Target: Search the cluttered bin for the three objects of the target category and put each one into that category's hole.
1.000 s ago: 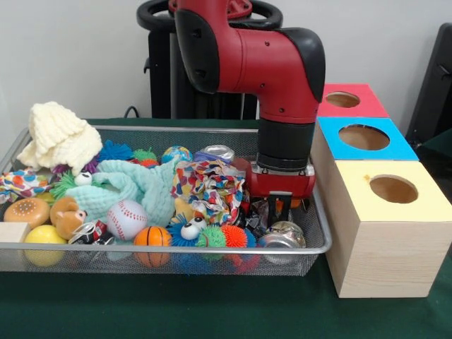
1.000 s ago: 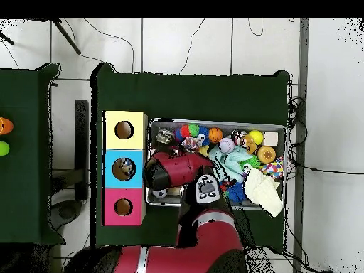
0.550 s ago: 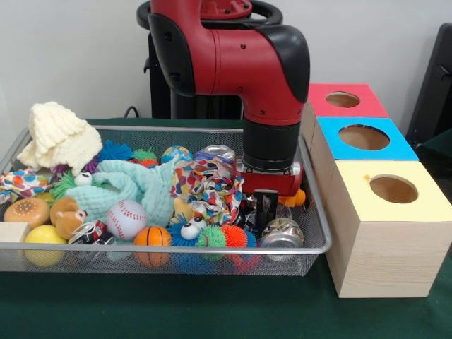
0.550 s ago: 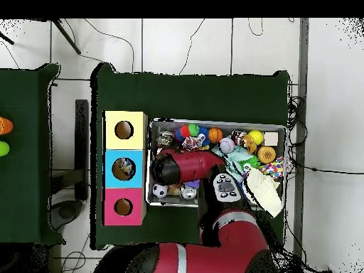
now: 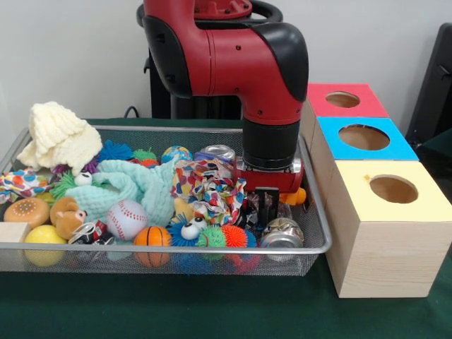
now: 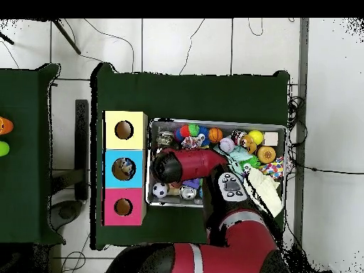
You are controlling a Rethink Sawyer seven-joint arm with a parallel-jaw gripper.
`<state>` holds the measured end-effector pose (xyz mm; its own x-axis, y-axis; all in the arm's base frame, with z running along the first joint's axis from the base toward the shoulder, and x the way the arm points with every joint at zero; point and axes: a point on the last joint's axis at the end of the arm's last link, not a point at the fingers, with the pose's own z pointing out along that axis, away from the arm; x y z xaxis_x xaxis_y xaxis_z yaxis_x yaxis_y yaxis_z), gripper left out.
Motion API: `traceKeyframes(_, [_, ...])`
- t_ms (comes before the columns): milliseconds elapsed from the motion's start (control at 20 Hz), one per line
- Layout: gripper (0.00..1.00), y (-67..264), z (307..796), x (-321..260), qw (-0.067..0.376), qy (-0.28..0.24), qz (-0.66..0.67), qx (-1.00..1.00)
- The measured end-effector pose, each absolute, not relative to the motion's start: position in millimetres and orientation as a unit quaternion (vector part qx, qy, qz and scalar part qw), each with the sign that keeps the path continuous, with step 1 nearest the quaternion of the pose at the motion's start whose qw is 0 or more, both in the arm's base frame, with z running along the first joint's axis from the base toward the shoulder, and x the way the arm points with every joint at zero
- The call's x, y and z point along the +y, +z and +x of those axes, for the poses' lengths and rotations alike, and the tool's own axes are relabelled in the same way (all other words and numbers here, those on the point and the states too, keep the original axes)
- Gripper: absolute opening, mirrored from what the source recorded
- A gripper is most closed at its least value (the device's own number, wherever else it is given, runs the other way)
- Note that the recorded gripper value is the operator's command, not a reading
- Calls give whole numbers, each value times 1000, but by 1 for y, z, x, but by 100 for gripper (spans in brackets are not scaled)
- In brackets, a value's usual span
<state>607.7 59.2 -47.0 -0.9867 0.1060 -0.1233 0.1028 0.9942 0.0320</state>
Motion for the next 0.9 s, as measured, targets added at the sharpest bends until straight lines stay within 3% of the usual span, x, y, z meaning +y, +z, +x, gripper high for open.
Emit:
traceKeyframes(50, [0,-46,607,61,61,15,52,997])
traceKeyframes(100, [100,-44,605,65,58,17,50,997])
traceKeyframes(450, [100,-38,599,72,45,16,45,998])
traceKeyframes(900, [100,-17,591,64,-8,4,56,998])
